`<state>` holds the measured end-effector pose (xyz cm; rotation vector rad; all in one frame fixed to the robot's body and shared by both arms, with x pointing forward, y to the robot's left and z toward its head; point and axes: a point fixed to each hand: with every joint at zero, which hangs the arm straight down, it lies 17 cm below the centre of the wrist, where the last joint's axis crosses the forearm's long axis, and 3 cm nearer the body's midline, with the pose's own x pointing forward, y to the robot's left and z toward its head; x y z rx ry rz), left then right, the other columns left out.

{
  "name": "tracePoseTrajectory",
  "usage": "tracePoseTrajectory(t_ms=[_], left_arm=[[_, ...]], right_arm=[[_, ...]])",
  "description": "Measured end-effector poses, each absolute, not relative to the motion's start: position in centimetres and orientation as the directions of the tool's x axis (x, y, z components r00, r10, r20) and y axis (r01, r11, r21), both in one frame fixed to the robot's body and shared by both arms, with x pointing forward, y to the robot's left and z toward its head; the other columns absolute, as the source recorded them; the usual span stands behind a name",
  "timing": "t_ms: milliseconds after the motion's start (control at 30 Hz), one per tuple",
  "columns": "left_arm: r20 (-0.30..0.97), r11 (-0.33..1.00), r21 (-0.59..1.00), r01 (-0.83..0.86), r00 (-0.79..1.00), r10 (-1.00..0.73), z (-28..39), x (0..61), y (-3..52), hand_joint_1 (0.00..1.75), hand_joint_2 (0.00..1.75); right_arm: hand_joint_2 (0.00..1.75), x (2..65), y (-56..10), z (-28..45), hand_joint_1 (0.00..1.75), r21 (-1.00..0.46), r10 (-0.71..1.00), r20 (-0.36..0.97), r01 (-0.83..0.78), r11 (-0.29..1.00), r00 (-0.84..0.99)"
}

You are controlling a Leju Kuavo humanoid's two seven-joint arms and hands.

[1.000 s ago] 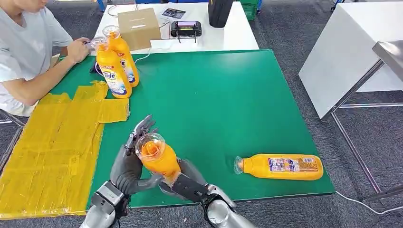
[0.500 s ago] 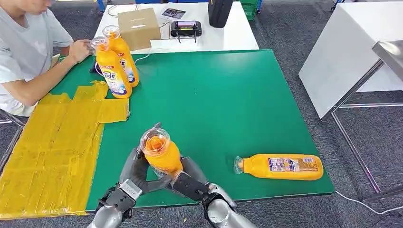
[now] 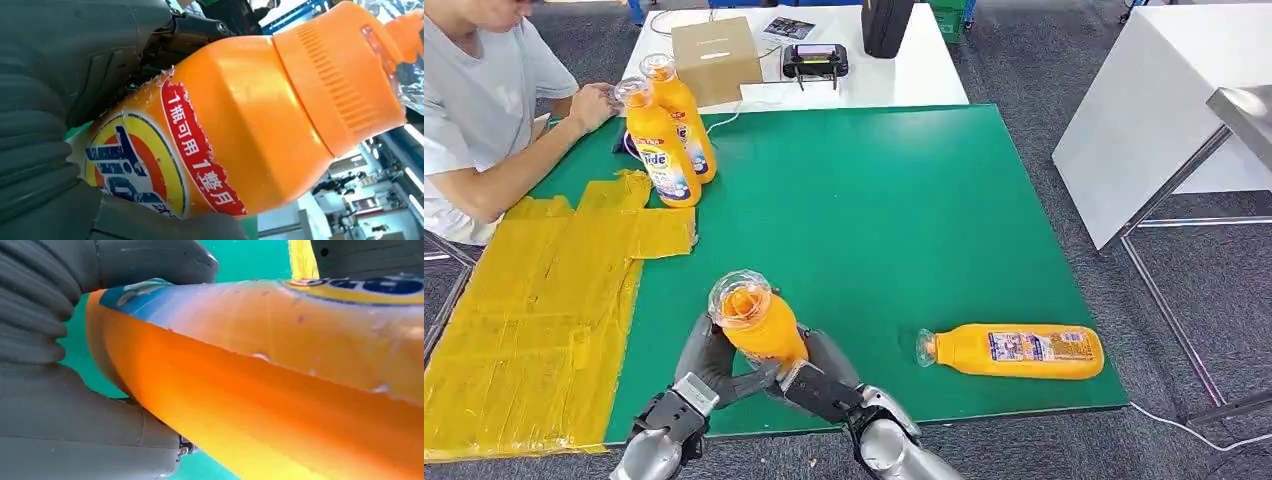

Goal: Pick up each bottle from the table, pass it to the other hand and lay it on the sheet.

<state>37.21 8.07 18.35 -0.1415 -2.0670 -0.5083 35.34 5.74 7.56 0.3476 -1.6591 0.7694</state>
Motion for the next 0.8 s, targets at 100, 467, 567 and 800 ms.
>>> tracePoseTrajectory(t_ms=[100, 467, 567, 800], left_arm=[[0.846, 0.911, 0.286, 0.299, -0.525, -0.094, 18.4, 37.2, 8.3, 1.75, 1.75], [0.801, 0.921, 0.273, 0.279, -0.596, -0.057, 20.7, 36.5, 8.5, 1.75, 1.75], [0.769, 0.927, 0.287, 0.240, -0.635, -0.074, 22.4, 36.3, 8.9, 1.75, 1.75], [0.735, 0.936, 0.290, 0.197, -0.672, -0.087, 24.7, 36.6, 10.1, 1.75, 1.75]], right_arm=[[1.75, 35.3, 5.9, 7.7, 1.75, -0.291, 0.176, 0.954, -0.613, 0.734, -0.241], [1.75, 37.0, 4.2, 9.5, 0.00, -0.232, 0.119, 0.963, -0.526, 0.818, -0.241], [1.75, 38.1, 2.4, 11.5, 0.00, -0.199, 0.080, 0.961, -0.458, 0.867, -0.266], [1.75, 39.1, -0.2, 14.0, 0.00, -0.167, 0.043, 0.952, -0.395, 0.903, -0.304]])
